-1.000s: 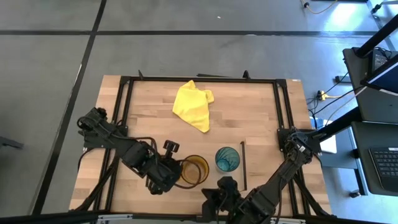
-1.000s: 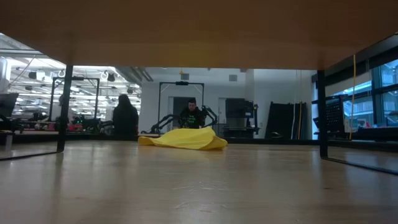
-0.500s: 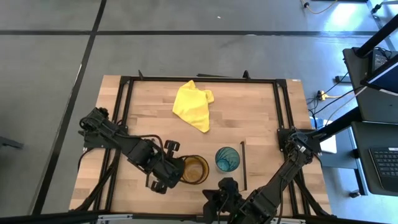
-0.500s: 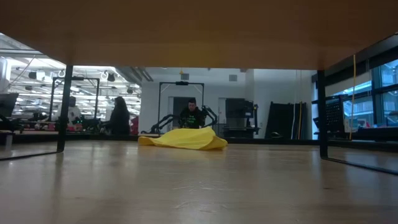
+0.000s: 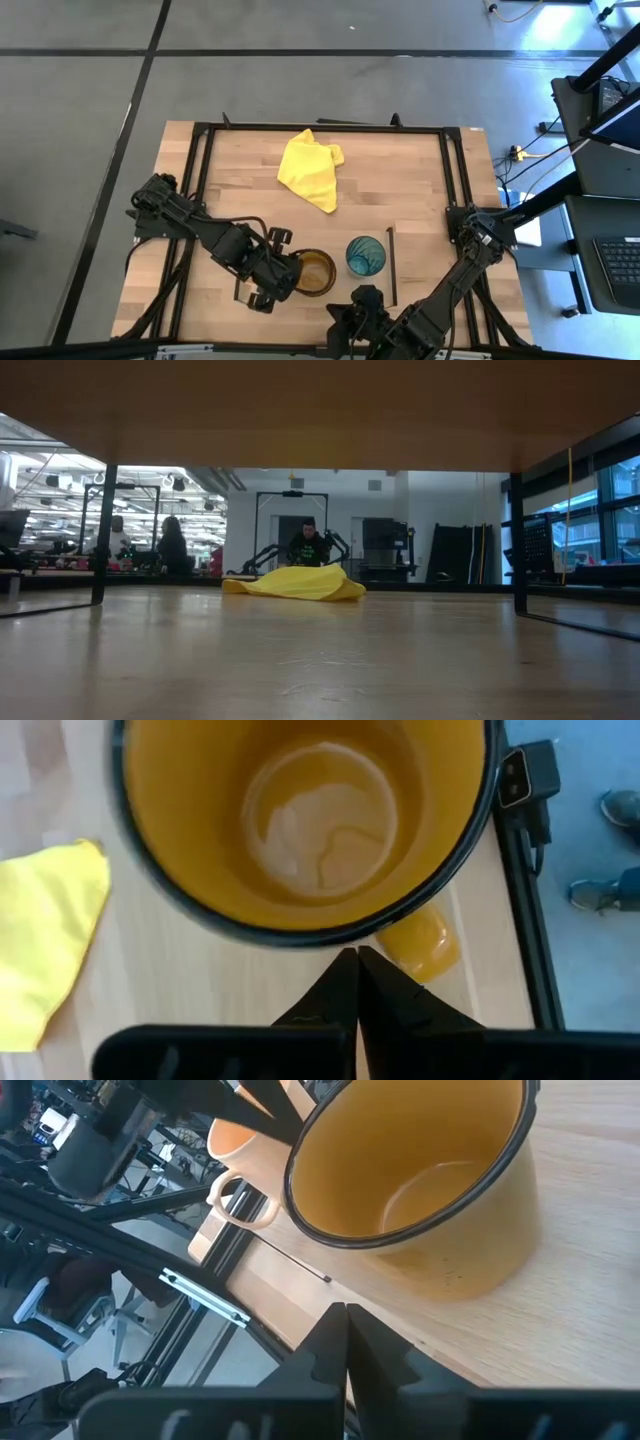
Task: Stack small to large cups/mugs on shelf
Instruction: Adjust the brown mug on the shelf
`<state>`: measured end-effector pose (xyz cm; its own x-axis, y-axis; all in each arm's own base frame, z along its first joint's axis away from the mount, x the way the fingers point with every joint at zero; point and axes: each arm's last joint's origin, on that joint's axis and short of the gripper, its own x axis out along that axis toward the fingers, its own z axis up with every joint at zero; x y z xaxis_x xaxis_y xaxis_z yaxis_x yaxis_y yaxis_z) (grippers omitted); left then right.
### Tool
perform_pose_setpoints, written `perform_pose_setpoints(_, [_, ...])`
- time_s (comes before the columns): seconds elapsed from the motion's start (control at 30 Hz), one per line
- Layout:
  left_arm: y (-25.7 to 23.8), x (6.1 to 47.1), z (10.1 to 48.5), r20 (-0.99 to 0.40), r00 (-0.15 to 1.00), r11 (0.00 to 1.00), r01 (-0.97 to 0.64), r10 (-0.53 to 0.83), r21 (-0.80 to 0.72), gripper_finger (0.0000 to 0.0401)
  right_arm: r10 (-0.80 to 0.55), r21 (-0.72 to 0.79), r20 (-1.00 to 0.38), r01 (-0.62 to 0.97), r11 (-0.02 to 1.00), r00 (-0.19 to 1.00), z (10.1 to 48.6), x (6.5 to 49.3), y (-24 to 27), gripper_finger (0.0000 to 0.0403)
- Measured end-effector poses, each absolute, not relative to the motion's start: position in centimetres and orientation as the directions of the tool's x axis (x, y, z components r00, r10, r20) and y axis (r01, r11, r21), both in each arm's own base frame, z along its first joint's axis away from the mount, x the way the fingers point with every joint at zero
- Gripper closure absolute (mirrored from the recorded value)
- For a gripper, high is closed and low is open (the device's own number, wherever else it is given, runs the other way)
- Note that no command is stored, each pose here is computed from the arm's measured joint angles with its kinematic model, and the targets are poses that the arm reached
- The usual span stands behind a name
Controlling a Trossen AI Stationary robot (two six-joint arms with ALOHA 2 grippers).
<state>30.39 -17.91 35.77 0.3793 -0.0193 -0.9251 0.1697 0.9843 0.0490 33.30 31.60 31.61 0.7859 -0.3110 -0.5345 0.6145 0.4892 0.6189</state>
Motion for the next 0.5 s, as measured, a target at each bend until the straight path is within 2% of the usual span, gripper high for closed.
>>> perform_pose_setpoints(0.5, [-18.2,30.6,35.4,-0.932,0.359,0.984,0.179,-0.048,0.019,0.0401,-0.343,0.595,-0.547,0.643,0.482,0.764,31.5,34.1,30.4,0.0391])
